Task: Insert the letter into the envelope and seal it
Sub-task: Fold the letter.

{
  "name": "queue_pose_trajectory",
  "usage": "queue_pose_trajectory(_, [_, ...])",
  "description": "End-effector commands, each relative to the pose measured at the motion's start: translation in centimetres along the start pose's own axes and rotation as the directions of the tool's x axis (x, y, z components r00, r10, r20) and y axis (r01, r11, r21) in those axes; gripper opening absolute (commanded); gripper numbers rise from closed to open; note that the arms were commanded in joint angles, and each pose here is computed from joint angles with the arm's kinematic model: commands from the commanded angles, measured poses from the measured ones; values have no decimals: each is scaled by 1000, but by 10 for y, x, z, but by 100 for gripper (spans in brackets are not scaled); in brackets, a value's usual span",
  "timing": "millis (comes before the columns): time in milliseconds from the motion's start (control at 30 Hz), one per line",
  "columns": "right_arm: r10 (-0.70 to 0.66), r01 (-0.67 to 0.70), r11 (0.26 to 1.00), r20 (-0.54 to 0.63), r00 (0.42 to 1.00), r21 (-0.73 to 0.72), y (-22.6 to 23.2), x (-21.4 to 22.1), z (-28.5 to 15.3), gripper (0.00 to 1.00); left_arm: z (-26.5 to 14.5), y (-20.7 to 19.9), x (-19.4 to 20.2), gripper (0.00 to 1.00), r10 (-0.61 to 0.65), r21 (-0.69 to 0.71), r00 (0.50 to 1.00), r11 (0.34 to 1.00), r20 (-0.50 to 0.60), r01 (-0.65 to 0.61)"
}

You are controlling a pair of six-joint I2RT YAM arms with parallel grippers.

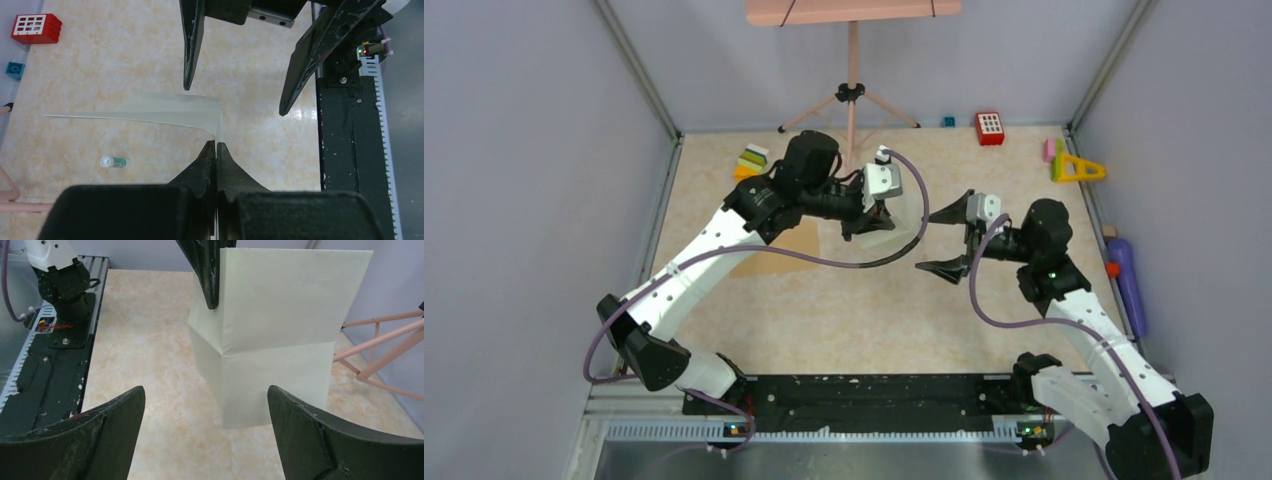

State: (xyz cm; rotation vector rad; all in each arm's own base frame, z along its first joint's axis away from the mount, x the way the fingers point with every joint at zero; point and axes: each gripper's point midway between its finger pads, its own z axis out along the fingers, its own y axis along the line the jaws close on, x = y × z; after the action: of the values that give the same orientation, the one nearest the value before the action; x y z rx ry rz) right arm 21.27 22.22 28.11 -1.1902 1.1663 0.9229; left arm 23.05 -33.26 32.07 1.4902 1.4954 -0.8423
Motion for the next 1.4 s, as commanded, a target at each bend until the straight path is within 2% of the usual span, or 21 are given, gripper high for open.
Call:
queue_pose_trajectory(0, [-48, 47, 998, 31, 998, 40, -10, -5, 6, 90, 4, -3, -17, 0, -37, 33, 996, 999, 76, 35])
queue_pose_trajectory(333, [-79, 78, 995, 28, 996, 55, -9, 1, 16, 85, 13, -3, -17, 0, -82, 60, 993, 995, 87, 77])
queue_pose_trajectory(633, [-115, 114, 990, 7, 993, 82, -14, 7, 17, 68, 18, -1, -18, 0, -104, 75, 991, 992, 88, 97])
queue_pose_trajectory(767, [-125, 125, 989, -5, 992, 73, -13, 11, 18, 53, 19, -3, -18, 0, -108, 85, 990, 991, 90, 100])
queue_pose_trajectory(1033, [-131, 132, 991, -9, 991, 1, 0, 14, 19, 4, 16, -1, -19, 0, -102, 74, 990, 993, 93, 95])
queue_pose_trajectory(1067, [-128, 128, 992, -7, 992, -16, 3, 14, 19, 0, 15, -1, -19, 0, -97, 69, 991, 993, 93, 91])
queue_pose_trajectory(1133, [-117, 117, 992, -3, 993, -46, 9, 14, 19, 0, 12, 1, -20, 2, -84, 53, 993, 995, 88, 79])
queue_pose_trajectory(1200, [-113, 113, 992, 0, 994, -60, 12, 13, 18, 0, 6, 1, -21, 28, -57, 37, 995, 998, 82, 54])
queue_pose_trajectory(1300, [-101, 101, 992, 1, 995, -69, 13, 11, 18, 0, -7, -1, -25, 79, -4, 10, 997, 1000, 78, 4])
queue_pose_trajectory(1333, [-95, 94, 993, 2, 996, -75, 14, 11, 17, 0, -12, -2, -26, 92, 16, 5, 997, 1000, 78, -17])
queue_pose_trajectory(1367, [-89, 89, 993, 3, 996, -83, 16, 10, 17, 0, -16, -4, -28, 96, 32, 0, 997, 999, 77, -32])
